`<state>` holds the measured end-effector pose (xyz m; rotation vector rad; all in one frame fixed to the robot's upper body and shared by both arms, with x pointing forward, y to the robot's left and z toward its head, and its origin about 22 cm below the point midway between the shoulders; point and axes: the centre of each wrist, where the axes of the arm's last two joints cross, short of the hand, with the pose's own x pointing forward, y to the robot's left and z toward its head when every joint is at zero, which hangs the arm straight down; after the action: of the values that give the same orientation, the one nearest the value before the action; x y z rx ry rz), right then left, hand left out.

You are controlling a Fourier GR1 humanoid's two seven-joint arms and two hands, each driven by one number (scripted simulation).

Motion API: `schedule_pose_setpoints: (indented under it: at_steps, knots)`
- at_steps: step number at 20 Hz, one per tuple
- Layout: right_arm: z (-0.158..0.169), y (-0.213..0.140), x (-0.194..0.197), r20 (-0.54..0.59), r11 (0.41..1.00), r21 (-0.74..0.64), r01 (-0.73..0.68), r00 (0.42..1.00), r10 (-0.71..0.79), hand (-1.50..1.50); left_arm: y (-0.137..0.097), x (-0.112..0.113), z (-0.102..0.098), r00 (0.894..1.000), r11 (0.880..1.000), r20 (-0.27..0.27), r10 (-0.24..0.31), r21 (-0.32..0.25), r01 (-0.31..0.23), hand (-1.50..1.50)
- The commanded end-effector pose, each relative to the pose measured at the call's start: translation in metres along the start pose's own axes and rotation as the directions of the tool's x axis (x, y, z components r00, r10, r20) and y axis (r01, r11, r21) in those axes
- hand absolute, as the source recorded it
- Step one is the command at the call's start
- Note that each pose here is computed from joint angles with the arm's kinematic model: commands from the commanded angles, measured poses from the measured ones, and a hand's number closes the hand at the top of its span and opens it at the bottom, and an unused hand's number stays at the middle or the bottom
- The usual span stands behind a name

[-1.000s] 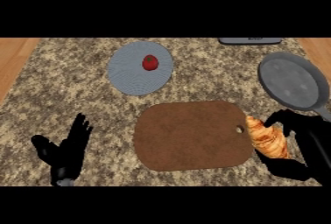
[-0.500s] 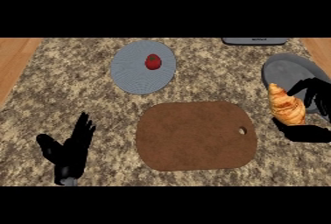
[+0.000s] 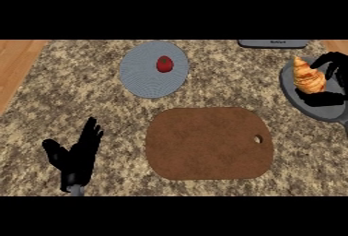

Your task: Pick the croissant from the cutting board and place it in the pan

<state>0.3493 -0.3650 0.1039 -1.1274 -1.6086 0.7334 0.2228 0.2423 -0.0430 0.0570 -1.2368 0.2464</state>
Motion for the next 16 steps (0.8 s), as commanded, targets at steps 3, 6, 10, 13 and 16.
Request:
schedule_pose_setpoints:
  at_steps: [3, 6, 10, 13, 16]
  knots:
    - [-0.033, 0.014, -0.031, -0.067, 1.0, -0.021, 0.021, 0.997, -0.022, 1.5, -0.007, 0.007, -0.003, 1.0, 0.999, 0.01, -0.001, -0.043, 0.001, 0.0]
    - [-0.033, 0.007, -0.054, -0.08, 0.999, -0.025, 0.039, 0.996, -0.041, 1.5, 0.005, 0.005, -0.011, 0.999, 0.999, 0.034, -0.007, -0.034, 0.009, 0.0]
    - [-0.033, 0.015, -0.059, -0.096, 1.0, -0.025, 0.014, 0.995, -0.016, 1.5, -0.01, 0.012, -0.012, 1.0, 0.997, 0.011, 0.002, -0.083, -0.001, 0.0]
    - [-0.012, 0.024, -0.08, -0.194, 0.981, 0.136, -0.141, 0.967, 0.166, -1.5, -0.018, 0.003, -0.006, 0.999, 0.996, 0.021, -0.027, -0.089, 0.029, 0.0]
    - [-0.019, 0.022, -0.077, -0.189, 0.984, 0.163, -0.068, 0.977, 0.099, -1.5, -0.024, 0.015, -0.009, 0.999, 0.995, 0.047, -0.019, -0.093, 0.024, 0.0]
